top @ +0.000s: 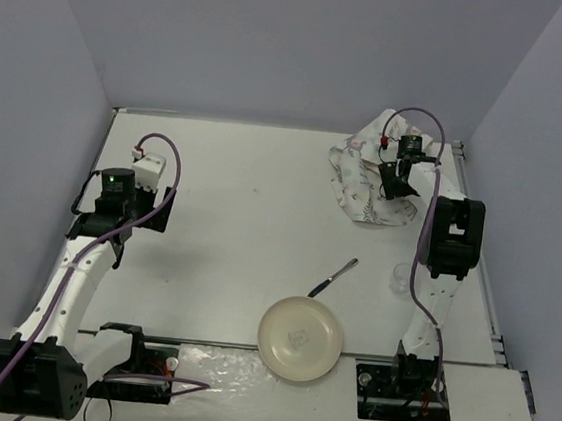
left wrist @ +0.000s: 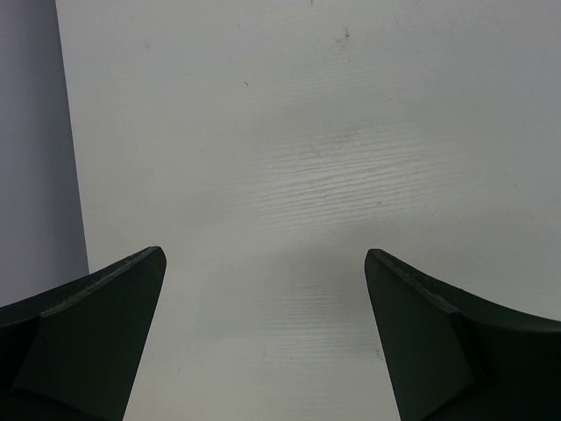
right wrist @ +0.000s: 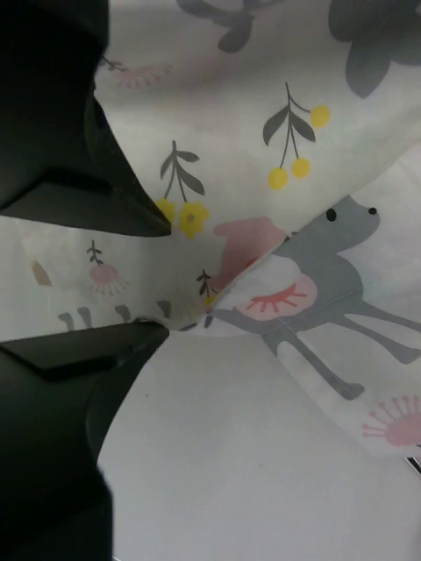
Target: Set the dinner table for one person
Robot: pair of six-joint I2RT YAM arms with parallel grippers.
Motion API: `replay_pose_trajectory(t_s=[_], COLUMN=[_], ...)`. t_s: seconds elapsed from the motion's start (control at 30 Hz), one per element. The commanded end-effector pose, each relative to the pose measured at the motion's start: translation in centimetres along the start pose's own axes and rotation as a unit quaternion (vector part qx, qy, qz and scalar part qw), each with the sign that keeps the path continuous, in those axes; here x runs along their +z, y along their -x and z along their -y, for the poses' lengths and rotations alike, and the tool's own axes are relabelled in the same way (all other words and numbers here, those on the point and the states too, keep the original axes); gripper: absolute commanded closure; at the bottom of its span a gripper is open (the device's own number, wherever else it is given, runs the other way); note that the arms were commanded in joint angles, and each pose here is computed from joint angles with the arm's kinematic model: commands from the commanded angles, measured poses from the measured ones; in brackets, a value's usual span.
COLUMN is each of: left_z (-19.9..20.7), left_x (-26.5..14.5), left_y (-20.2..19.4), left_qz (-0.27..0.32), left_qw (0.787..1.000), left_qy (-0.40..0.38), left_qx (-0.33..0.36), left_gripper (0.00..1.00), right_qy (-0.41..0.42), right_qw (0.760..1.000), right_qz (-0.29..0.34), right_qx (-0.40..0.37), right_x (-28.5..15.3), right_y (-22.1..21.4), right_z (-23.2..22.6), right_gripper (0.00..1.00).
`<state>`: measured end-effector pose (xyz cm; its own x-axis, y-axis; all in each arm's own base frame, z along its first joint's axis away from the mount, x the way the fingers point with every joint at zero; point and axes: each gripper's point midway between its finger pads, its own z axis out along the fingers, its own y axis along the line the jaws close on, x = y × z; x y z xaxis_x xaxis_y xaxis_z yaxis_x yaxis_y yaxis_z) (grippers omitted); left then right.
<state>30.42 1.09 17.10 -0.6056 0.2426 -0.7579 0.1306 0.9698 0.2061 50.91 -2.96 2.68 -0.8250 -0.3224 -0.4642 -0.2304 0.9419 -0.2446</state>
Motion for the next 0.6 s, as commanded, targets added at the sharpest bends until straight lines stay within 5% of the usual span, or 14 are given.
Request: replay_pose_trajectory(t_s=[0.0, 0.33, 0.57], left_z=[-0.8, -1.0, -1.6], left_x=[0.2, 0.1, -0.8], left_y=[2.7, 2.9, 4.3], left_qz=[0.038, 0.039, 0.051], left_qw=[0.999, 0.999, 0.998], left_qy=[0.016, 0.022, 0.034], left_qx=[0.007, 0.015, 0.01], left_gripper=[0.03, 0.03, 0.03], right_qy=[0.011, -0.039, 0.0], right_qw=[1.0, 0.993, 0.933], right_qz=[0.011, 0.109, 0.357], right_qx=[0.017, 0.022, 0.046], right_x=[-0.6, -8.6, -27.4], right_y=[1.2, 7.0, 18.2], right_z=[1.3, 5.3, 5.9], right_gripper=[0.99, 1.0, 1.0])
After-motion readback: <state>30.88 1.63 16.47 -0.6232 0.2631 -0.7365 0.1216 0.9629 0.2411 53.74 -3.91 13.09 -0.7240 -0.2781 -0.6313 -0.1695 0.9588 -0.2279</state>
